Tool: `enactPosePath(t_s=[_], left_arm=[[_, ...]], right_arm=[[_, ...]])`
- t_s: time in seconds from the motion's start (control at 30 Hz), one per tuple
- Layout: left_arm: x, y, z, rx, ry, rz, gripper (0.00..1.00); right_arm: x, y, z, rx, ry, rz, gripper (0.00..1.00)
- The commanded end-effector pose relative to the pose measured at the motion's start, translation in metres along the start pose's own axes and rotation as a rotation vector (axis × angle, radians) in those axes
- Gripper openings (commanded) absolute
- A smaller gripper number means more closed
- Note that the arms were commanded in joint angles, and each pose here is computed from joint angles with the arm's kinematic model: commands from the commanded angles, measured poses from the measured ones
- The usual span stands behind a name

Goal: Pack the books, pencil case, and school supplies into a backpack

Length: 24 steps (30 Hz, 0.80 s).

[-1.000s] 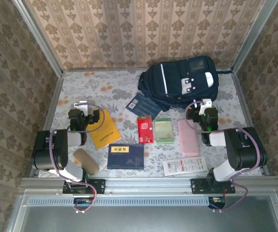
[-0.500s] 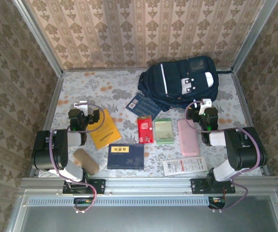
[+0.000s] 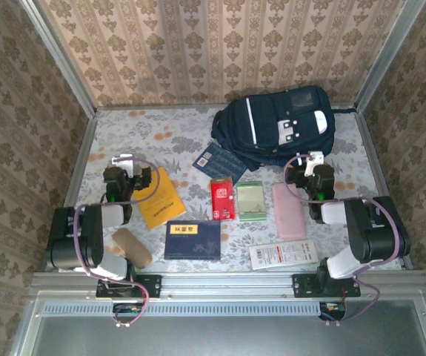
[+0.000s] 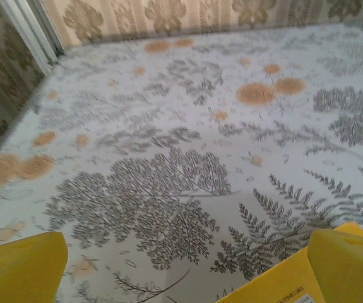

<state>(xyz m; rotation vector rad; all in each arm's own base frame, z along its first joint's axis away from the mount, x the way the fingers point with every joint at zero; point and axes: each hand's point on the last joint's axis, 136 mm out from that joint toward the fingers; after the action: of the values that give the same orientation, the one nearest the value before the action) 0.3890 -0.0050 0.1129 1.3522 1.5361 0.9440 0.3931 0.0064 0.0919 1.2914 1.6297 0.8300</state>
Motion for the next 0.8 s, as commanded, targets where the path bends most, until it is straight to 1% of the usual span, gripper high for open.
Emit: enactPosePath(t_s=[0.0,0.07,0.1,0.17,0.23,0.27,0.3,0.37,0.43,0.5,0.53,0.57,0.6,0.63,0.67,0.7,0.73,0.77], left_arm=[[-0.025,0.044,-0.029,-0.071,-0.029,0.073,1.00],[-0.048,0.069,-0.044,-0.108,-0.067,0.095,1.00],[-0.062,0.083,-0.052,-0.127,-0.092,0.083,1.00],[-0.089,0.106,-0.069,-0.139,-0.176,0.028,1.00],[-0.127,0.124,-0.094,-0.126,-0.353,-0.012,1.00],[-0.142,0.130,-0.105,-0.123,-0.411,-0.006,1.00],[-0.152,0.135,-0.115,-0.116,-0.423,-0.013,1.00],[-0.167,0.139,-0.132,-0.082,-0.394,-0.008,1.00],[-0.175,0.135,-0.143,-0.010,-0.365,-0.009,1.00],[-0.184,0.131,-0.150,0.098,-0.365,-0.009,1.00],[-0.183,0.127,-0.152,0.173,-0.347,-0.022,1.00],[-0.178,0.125,-0.154,0.245,-0.310,-0.013,1.00],[-0.172,0.122,-0.151,0.285,-0.256,-0.008,1.00],[-0.162,0.122,-0.145,0.300,-0.176,-0.048,1.00],[-0.159,0.119,-0.140,0.318,-0.161,-0.093,1.00],[-0.163,0.116,-0.137,0.334,-0.196,-0.127,1.00],[-0.167,0.114,-0.134,0.343,-0.240,-0.176,1.00],[-0.169,0.113,-0.131,0.347,-0.273,-0.213,1.00]], right_arm=[[0.013,0.071,-0.025,-0.107,0.018,-0.104,1.00],[0.021,0.113,-0.045,-0.236,-0.002,-0.037,1.00],[0.027,0.134,-0.055,-0.280,0.003,-0.011,1.00],[0.049,0.165,-0.072,-0.300,0.072,-0.007,1.00],[0.080,0.193,-0.097,-0.302,0.162,-0.046,1.00],[0.087,0.202,-0.107,-0.304,0.164,-0.047,1.00],[0.090,0.212,-0.119,-0.291,0.155,-0.039,1.00],[0.091,0.224,-0.136,-0.240,0.144,-0.040,1.00],[0.096,0.234,-0.149,-0.164,0.177,-0.066,1.00],[0.094,0.236,-0.156,-0.065,0.188,-0.064,1.00],[0.091,0.236,-0.159,-0.027,0.189,-0.040,1.00],[0.093,0.233,-0.164,0.002,0.226,-0.051,1.00],[0.098,0.237,-0.168,-0.022,0.271,-0.061,1.00],[0.094,0.246,-0.170,-0.081,0.261,-0.012,1.00],[0.085,0.248,-0.167,-0.140,0.228,0.070,1.00],[0.078,0.248,-0.165,-0.167,0.238,0.148,1.00],[0.077,0.246,-0.159,-0.157,0.297,0.215,1.00],[0.076,0.241,-0.146,-0.074,0.337,0.258,1.00]])
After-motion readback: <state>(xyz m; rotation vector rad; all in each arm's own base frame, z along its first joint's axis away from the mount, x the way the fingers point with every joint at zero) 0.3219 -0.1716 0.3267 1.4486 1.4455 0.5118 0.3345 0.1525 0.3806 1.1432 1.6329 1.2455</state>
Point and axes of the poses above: each hand's point on the last joint's axis, 136 mm out from that joint toward the fingers, its own z axis out along the fingers, its own x axis along the line the jaws close on, y = z × x, and after that the axes turned 13 degrees about -z, right-handed
